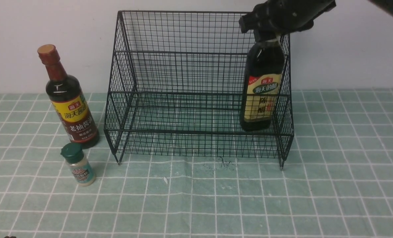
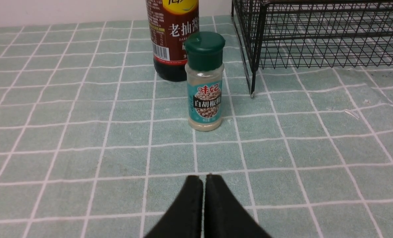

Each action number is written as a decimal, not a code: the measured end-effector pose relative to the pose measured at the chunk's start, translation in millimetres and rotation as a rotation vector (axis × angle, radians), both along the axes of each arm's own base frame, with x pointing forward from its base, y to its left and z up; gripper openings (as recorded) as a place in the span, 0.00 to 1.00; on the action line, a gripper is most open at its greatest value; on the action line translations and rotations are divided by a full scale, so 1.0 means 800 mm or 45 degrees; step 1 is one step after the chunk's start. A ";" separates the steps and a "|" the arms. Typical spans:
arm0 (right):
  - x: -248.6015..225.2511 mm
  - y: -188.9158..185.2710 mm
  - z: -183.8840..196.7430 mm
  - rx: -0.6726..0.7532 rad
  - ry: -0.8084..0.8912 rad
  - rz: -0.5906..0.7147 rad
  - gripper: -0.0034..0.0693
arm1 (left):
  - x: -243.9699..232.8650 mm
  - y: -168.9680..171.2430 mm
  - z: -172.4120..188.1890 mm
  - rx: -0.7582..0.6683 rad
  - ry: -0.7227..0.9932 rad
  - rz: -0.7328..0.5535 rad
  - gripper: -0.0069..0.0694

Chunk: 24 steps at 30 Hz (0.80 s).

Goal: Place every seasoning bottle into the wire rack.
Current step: Use the right arm to put the condiment bottle back on the shelf, then use the left arm to grab the condiment bottle closest to it

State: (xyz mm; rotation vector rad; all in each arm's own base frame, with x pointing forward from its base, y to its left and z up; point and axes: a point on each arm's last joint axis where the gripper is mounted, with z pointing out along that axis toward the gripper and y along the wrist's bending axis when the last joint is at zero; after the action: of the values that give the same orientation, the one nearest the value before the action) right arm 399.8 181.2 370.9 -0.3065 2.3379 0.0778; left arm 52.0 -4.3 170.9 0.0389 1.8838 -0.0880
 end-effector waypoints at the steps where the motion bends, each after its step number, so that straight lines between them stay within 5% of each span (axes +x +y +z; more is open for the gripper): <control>1: 0.002 0.001 0.000 0.005 -0.012 -0.003 0.51 | 0.000 0.000 0.000 0.000 0.000 0.000 0.08; 6: 0.005 0.002 -0.002 0.021 -0.011 -0.015 0.53 | 0.000 0.000 0.000 0.000 0.000 0.000 0.08; 11: 0.002 0.001 0.005 0.032 -0.029 -0.016 0.68 | 0.000 0.000 0.000 0.000 0.000 0.000 0.08; 17: -0.039 -0.023 0.080 0.039 -0.123 -0.036 0.77 | 0.000 0.000 0.000 0.000 0.000 0.000 0.08; 20: -0.087 -0.049 0.144 0.037 -0.221 -0.029 0.72 | 0.000 0.000 0.000 0.000 0.000 0.000 0.08; 24: -0.172 -0.094 0.224 0.103 -0.447 -0.026 0.46 | 0.000 0.000 0.000 0.000 0.000 0.000 0.08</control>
State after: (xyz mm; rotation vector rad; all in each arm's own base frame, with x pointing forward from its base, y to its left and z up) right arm 262.0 106.1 550.1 -0.2350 1.9843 0.0995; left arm 52.0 -4.3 170.9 0.0389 1.8838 -0.0880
